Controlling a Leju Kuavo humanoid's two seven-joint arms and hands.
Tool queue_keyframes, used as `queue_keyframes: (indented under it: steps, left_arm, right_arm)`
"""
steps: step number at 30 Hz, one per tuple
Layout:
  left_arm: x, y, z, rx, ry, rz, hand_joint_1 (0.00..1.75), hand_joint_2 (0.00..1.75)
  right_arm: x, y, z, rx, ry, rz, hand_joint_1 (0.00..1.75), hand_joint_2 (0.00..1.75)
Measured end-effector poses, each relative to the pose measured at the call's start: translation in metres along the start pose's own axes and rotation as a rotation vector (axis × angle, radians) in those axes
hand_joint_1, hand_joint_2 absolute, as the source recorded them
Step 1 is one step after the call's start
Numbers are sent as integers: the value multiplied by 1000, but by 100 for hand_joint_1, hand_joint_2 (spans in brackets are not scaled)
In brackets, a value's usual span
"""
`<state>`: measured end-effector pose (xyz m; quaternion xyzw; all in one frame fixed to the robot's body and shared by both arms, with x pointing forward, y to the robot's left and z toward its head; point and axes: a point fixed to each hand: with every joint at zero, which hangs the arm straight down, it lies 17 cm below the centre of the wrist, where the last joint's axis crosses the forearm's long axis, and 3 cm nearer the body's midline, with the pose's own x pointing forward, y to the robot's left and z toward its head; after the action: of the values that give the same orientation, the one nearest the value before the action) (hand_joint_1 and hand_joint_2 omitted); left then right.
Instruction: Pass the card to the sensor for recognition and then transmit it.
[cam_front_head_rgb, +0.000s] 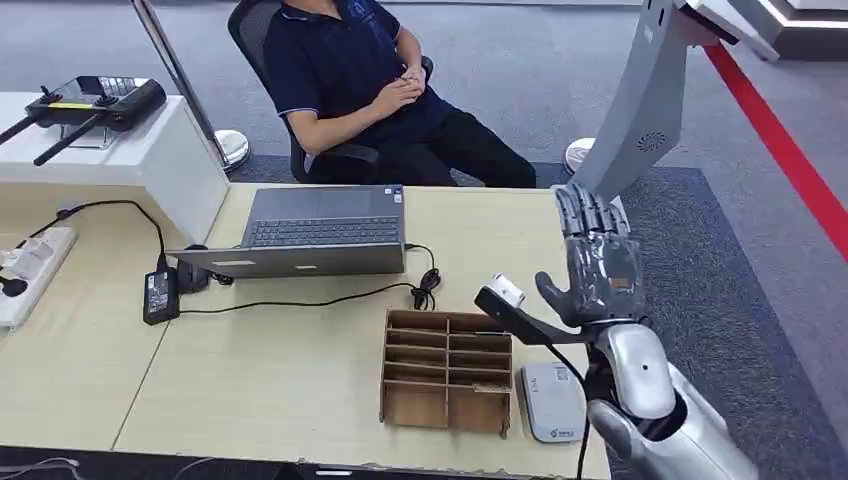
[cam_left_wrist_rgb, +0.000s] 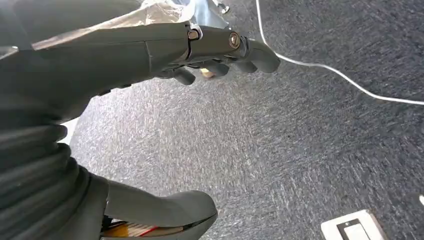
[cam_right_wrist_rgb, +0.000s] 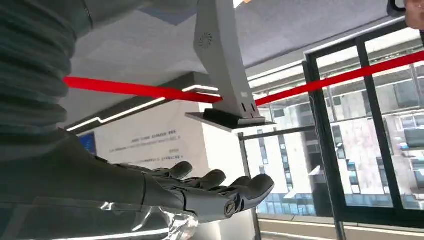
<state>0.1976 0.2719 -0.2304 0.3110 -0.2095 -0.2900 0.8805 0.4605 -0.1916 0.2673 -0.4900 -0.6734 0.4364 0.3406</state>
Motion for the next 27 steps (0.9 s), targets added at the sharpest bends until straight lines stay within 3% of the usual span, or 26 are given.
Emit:
queue_keyframes:
  steps: [8, 20, 27]
  left_arm:
    - [-3, 1, -1, 1, 8, 8, 0, 175]
    - [-13, 2, -1, 7, 38, 38, 0, 175]
    - [-17, 2, -2, 9, 45, 45, 0, 175]
  right_arm:
    - [5, -4, -2, 20, -34, 27, 0, 175]
    - [17, 17, -6, 236, -76, 39, 0, 175]
    - [24, 16, -9, 271, -101, 56, 0, 175]
